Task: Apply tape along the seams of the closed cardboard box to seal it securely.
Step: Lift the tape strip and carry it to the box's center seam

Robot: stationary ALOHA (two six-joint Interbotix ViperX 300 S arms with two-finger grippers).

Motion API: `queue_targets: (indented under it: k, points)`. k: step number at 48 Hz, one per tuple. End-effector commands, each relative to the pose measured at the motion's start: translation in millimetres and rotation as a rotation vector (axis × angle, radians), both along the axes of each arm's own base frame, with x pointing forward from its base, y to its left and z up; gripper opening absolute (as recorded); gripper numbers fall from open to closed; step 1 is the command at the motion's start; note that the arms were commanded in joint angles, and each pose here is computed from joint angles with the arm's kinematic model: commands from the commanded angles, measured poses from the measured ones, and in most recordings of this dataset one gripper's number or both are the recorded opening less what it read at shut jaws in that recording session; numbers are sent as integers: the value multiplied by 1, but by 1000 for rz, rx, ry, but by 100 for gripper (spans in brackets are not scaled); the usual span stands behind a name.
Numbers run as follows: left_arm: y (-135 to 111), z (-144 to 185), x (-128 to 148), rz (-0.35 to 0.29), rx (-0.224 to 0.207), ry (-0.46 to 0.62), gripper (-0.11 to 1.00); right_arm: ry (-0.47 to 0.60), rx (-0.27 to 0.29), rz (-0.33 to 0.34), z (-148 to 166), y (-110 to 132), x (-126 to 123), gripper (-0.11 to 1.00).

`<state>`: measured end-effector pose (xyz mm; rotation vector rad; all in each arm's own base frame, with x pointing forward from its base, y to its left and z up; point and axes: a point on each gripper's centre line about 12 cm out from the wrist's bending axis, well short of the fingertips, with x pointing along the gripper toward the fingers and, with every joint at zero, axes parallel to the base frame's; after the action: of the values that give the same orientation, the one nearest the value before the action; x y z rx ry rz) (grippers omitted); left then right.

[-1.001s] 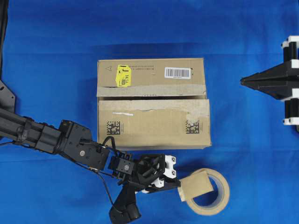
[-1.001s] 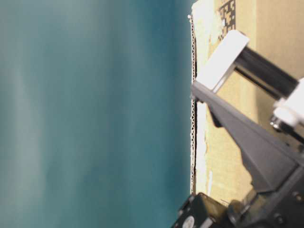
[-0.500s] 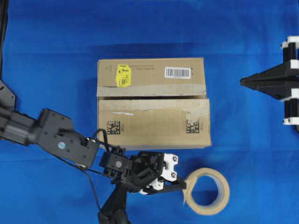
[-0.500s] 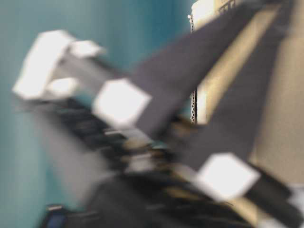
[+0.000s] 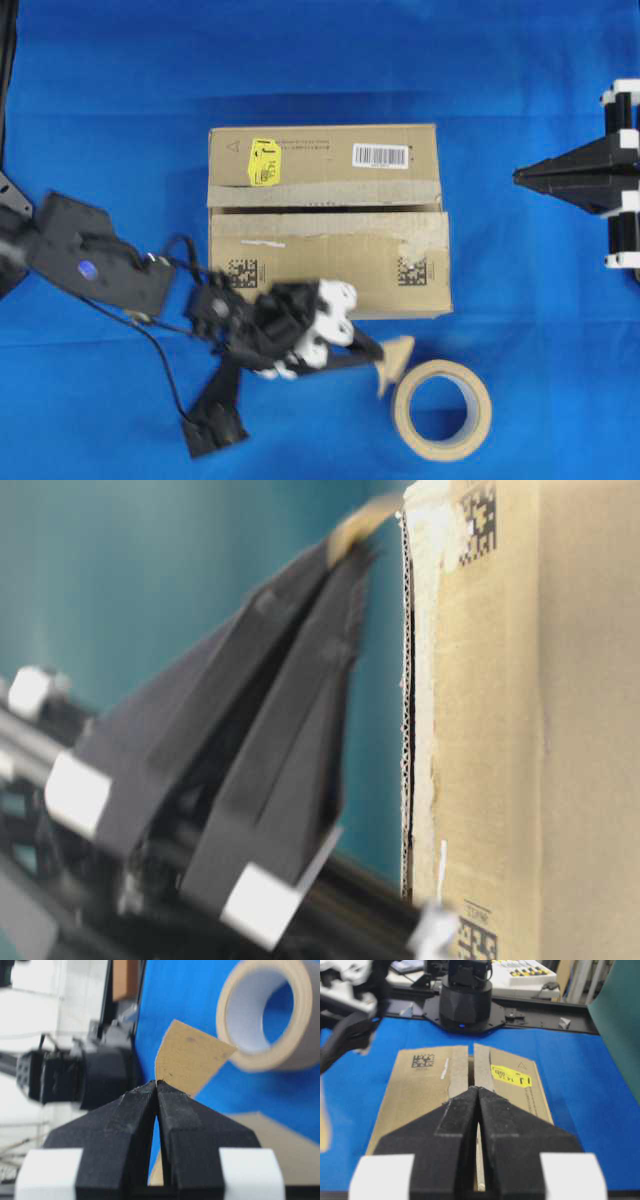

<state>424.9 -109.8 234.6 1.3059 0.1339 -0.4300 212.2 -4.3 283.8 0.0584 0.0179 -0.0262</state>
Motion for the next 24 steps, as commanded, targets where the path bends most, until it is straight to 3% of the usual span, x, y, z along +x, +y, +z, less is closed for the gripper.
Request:
queue_targets:
  k: [1,12,24]
  points:
    - [19,25,-13,38,-22,-74,1,-25,0,-2,10,0,3,3]
    - [68,33,-44,145,-23,-139,1,-14,0,-2,7,0,5,3]
    - [107,32,-57,246,-15,-151,1,-4,-5,-2,4,0,8,3]
